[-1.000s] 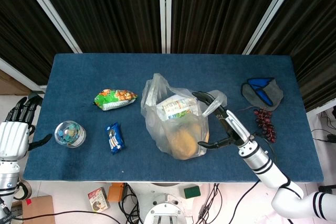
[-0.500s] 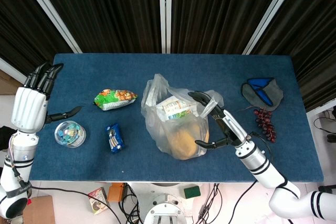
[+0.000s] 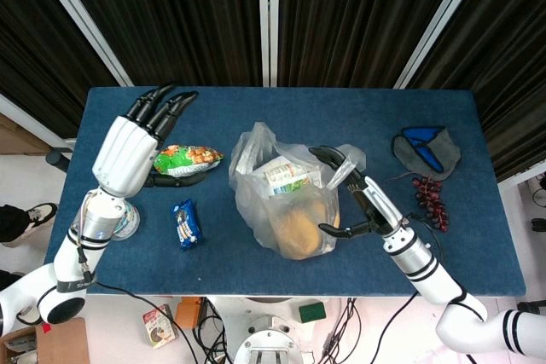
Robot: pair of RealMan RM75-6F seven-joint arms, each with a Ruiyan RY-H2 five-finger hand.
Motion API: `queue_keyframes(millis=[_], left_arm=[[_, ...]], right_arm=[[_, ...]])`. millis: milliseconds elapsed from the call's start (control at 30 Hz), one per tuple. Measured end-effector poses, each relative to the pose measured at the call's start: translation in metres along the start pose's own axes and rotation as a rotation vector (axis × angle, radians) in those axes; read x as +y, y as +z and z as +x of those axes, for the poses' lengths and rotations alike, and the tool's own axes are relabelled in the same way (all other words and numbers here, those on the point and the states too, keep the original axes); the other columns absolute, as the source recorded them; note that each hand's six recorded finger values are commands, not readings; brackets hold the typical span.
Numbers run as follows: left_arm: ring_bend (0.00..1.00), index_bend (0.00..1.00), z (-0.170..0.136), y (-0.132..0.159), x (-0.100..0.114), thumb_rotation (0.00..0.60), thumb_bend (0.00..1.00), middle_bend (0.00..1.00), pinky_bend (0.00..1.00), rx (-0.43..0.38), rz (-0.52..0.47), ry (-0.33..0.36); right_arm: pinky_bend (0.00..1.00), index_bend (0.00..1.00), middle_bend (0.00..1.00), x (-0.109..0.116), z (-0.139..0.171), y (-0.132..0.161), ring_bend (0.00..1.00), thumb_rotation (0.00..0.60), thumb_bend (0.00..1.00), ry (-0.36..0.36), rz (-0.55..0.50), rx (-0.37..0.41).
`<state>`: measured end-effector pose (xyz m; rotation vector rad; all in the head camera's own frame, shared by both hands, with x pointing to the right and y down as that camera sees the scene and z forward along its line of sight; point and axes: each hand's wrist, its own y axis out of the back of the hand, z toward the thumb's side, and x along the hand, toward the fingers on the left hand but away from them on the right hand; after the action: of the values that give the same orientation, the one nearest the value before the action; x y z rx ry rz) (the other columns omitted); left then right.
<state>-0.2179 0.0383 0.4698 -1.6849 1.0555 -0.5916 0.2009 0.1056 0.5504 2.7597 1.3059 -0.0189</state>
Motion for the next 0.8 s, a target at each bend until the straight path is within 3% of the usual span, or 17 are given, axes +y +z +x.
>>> queue_keyframes(millis=[533,800], left_arm=[[0.1,0.07,0.051,0.05,-0.025,0.369,0.0,0.19,0.19,-0.079,-0.027,-0.025],[0.1,0.07,0.063,0.063,-0.025,0.374,0.0,0.2,0.19,-0.076,-0.033,0.012]], right_arm=[[0.0,0.0,0.05,0.002,-0.005,-0.005,0.0,0.6,0.21,-0.003,-0.006,-0.014],[0.0,0.0,0.05,-0.001,-0.007,-0.009,0.0,0.6,0.21,0.01,-0.014,-0.023]])
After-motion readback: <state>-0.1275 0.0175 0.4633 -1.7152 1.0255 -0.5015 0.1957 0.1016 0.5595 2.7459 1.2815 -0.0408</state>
